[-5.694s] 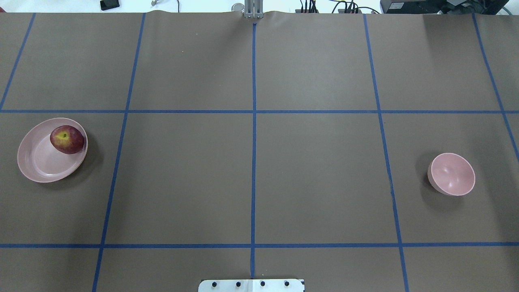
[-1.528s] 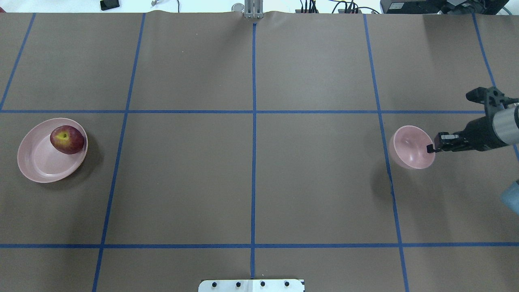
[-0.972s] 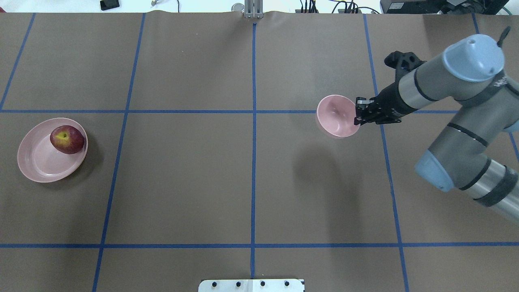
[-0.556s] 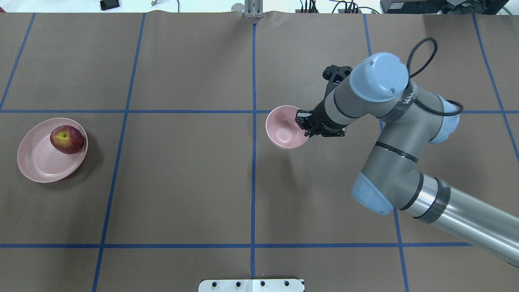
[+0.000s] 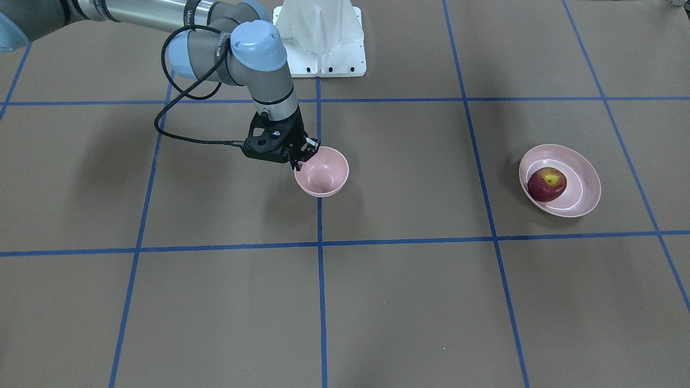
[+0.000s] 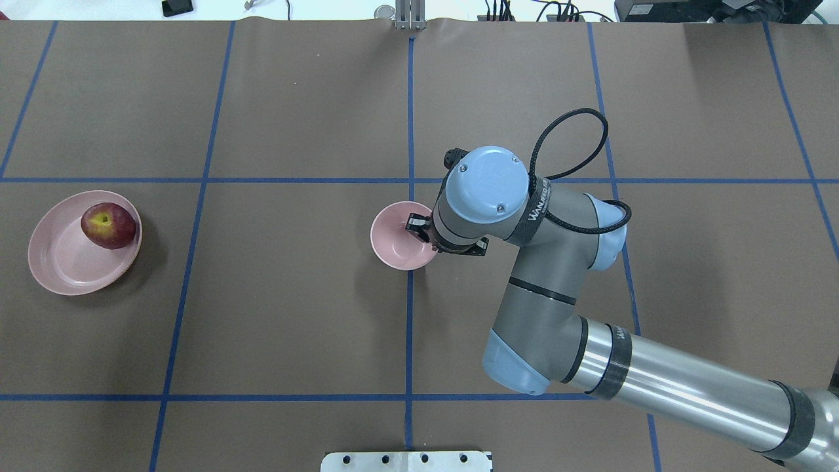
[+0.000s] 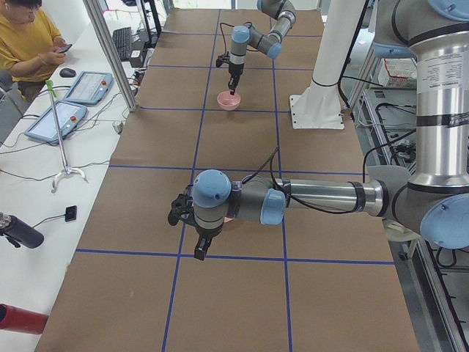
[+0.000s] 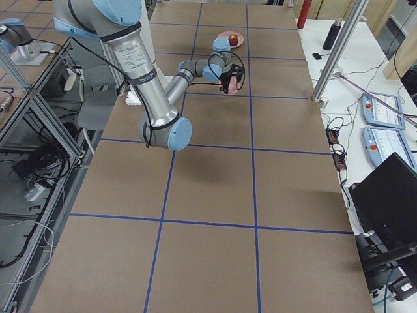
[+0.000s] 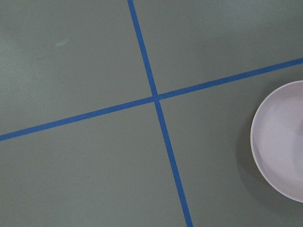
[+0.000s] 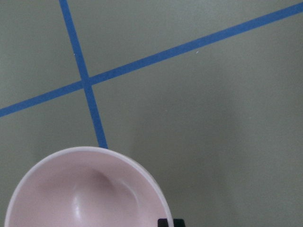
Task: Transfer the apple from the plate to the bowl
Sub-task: 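Slide the pink bowl with the right gripper toward the table center, release, then raise the right gripper away from the bowl while the left arm moves in, then lower the left gripper onto the red apple on the plate and grasp it, then lift the apple with the left gripper and carry it over the pink bowl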
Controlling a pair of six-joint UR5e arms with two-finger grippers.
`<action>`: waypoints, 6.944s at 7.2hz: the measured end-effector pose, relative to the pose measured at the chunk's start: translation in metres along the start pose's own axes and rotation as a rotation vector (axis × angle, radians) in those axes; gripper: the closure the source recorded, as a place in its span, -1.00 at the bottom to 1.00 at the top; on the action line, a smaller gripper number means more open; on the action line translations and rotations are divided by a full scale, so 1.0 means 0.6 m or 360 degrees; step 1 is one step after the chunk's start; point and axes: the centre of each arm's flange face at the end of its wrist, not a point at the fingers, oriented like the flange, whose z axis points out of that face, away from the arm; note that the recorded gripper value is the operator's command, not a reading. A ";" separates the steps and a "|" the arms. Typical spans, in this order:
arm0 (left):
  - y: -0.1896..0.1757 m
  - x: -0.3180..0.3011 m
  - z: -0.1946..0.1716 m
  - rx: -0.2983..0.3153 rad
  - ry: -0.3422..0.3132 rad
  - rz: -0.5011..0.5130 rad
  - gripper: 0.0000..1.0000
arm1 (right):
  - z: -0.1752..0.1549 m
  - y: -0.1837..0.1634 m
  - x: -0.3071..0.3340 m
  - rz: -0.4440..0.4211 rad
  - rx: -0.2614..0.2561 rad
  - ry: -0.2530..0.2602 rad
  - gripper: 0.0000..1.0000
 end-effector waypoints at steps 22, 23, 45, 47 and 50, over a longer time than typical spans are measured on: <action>-0.207 0.492 0.192 0.0002 0.0024 -0.0060 -0.98 | -0.361 -0.440 1.055 -0.0989 -0.0105 0.0283 -1.00; -0.203 0.509 0.216 -0.0026 0.0012 -0.0047 -0.98 | -0.367 -0.431 1.086 -0.0985 -0.0109 0.0288 -1.00; -0.167 0.461 0.355 -0.0167 0.0021 -0.0073 -0.23 | -0.354 -0.432 1.118 -0.0945 -0.0134 0.0294 -1.00; -0.166 0.466 0.350 -0.0163 0.0049 -0.0085 1.00 | -0.354 -0.432 1.118 -0.0945 -0.0134 0.0294 -1.00; -0.156 0.513 0.278 -0.0184 0.0135 -0.0083 1.00 | -0.354 -0.432 1.118 -0.0942 -0.0134 0.0294 -1.00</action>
